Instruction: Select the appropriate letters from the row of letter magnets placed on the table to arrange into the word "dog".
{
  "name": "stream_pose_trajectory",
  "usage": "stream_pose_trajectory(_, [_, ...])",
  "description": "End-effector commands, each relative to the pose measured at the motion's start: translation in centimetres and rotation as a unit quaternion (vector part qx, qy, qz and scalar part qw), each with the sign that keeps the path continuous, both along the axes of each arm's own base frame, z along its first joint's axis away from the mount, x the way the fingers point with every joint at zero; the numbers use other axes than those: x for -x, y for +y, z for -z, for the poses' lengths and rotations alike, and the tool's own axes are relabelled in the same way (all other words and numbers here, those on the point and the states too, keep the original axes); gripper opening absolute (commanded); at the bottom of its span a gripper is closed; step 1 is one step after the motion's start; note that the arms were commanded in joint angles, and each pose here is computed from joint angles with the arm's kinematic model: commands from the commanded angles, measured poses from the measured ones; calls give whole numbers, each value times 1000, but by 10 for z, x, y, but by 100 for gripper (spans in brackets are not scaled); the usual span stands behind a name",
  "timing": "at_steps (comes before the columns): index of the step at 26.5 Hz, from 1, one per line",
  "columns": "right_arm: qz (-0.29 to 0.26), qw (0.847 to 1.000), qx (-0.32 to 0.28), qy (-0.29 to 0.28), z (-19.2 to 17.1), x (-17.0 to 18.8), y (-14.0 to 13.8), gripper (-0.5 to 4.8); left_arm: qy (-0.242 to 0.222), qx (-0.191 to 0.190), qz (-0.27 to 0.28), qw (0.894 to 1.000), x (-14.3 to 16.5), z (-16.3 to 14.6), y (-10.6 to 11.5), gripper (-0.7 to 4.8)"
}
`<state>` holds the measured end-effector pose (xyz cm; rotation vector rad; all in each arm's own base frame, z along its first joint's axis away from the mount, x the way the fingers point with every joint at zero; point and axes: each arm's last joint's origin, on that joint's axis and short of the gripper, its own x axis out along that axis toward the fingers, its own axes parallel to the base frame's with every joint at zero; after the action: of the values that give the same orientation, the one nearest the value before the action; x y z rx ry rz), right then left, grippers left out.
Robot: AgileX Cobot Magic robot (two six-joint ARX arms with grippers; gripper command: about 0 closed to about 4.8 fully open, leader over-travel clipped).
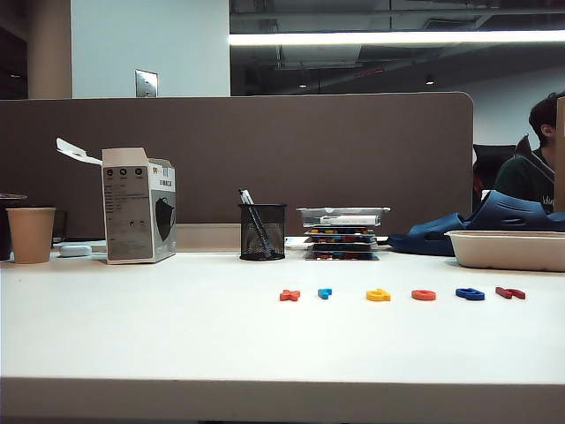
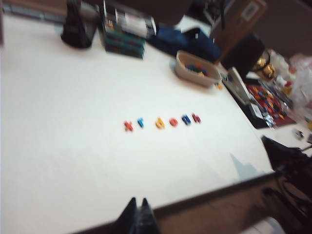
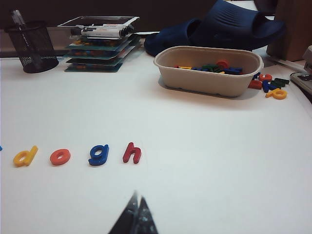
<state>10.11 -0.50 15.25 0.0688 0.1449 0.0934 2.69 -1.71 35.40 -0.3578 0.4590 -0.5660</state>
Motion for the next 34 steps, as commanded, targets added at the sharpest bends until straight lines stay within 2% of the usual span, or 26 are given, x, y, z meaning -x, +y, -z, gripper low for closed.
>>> stream_pose_trajectory(1, [0, 1000, 2, -6, 0, 0, 0, -6, 81, 6, 14, 997, -5, -30, -1, -6])
stream_pose_trajectory(2, [1, 1000, 2, -6, 0, 0, 0, -6, 106, 6, 15, 994, -11, -44, -1, -5])
stream_pose_trajectory(7, [1, 1000, 2, -6, 0, 0, 0, -6, 114, 13, 19, 993, -27, -74, -3, -5])
stream_pose_trajectory(12, [0, 1000, 1, -6, 0, 0, 0, -6, 138, 2, 14, 990, -41, -86, -11, -5])
stream_pose_trajectory(16, [1, 1000, -4, -5, 0, 0, 0, -6, 170, -10, 32, 985, -53, -85, -26, -5])
stream_pose_trajectory(20, [2, 1000, -4, -5, 0, 0, 0, -6, 182, -33, 25, 982, -64, -83, -48, -6])
stream_pose_trajectory(23, [3, 1000, -4, -5, 0, 0, 0, -6, 167, -26, 8, 986, -71, -84, -81, -6])
stream_pose_trajectory(26, [3, 1000, -4, -6, 0, 0, 0, -6, 164, -22, 10, 986, -72, -83, -101, -6])
stream_pose_trajectory(28, [3, 1000, -4, -6, 0, 0, 0, -6, 168, -28, -4, 985, -69, -78, -126, -6])
stream_pose_trajectory(34, [2, 1000, -4, -6, 0, 0, 0, -6, 157, -46, -19, 986, -62, -70, -152, -6])
